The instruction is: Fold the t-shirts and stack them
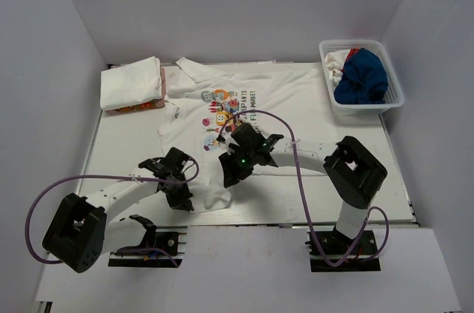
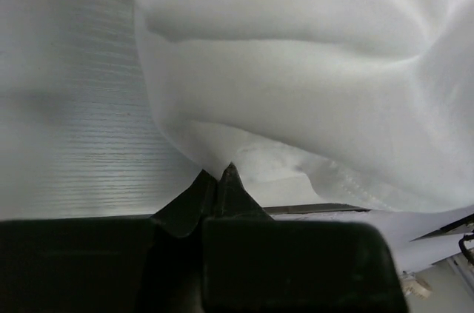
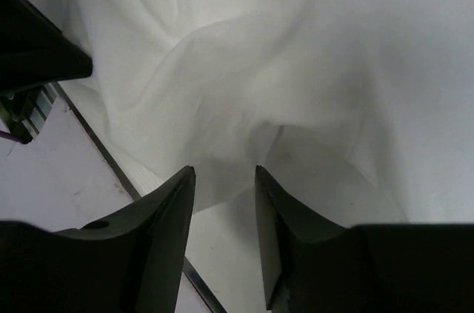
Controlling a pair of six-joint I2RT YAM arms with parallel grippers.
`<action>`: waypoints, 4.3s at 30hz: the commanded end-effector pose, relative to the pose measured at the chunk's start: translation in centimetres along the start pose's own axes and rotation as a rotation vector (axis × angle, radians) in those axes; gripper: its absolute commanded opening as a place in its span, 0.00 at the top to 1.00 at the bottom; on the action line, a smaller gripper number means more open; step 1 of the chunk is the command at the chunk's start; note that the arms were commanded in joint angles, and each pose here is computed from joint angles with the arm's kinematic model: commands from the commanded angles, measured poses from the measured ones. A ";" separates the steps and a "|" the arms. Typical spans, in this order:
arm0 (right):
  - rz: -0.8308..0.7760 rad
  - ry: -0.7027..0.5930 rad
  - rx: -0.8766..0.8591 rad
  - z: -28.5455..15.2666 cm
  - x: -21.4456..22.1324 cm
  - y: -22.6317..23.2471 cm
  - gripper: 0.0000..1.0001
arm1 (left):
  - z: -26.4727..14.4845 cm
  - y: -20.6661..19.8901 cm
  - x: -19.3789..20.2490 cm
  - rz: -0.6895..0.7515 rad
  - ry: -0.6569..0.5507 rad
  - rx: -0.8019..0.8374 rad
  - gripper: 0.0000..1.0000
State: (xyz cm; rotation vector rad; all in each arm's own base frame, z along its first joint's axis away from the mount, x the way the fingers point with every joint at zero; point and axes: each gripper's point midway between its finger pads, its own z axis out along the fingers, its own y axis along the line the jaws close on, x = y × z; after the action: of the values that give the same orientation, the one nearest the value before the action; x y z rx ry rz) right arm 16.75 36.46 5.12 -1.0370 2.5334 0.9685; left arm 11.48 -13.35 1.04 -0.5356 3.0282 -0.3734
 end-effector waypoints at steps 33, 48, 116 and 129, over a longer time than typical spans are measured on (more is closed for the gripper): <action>0.043 -0.087 0.293 -4.8 -0.7 -4.1 0.55 | -10.2 -6.5 -8.2 0.117 -0.356 0.117 0.00; 0.337 -0.230 0.672 -9.0 -2.0 -19.4 0.25 | -0.8 -10.6 -22.7 0.203 -0.421 -0.057 0.00; 0.079 -0.270 0.006 -6.2 -3.3 2.3 0.10 | -5.6 -4.3 -2.9 0.100 -0.123 0.367 0.00; 0.580 -0.525 0.661 -16.9 0.8 -15.6 0.10 | -1.1 -2.2 2.1 0.098 0.060 0.233 0.08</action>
State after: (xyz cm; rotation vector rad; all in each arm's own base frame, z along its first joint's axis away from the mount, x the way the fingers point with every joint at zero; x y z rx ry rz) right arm 26.25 20.44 9.01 -0.0241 2.4856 0.5274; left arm 10.18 -15.50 3.43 -0.3378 2.9868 -0.7467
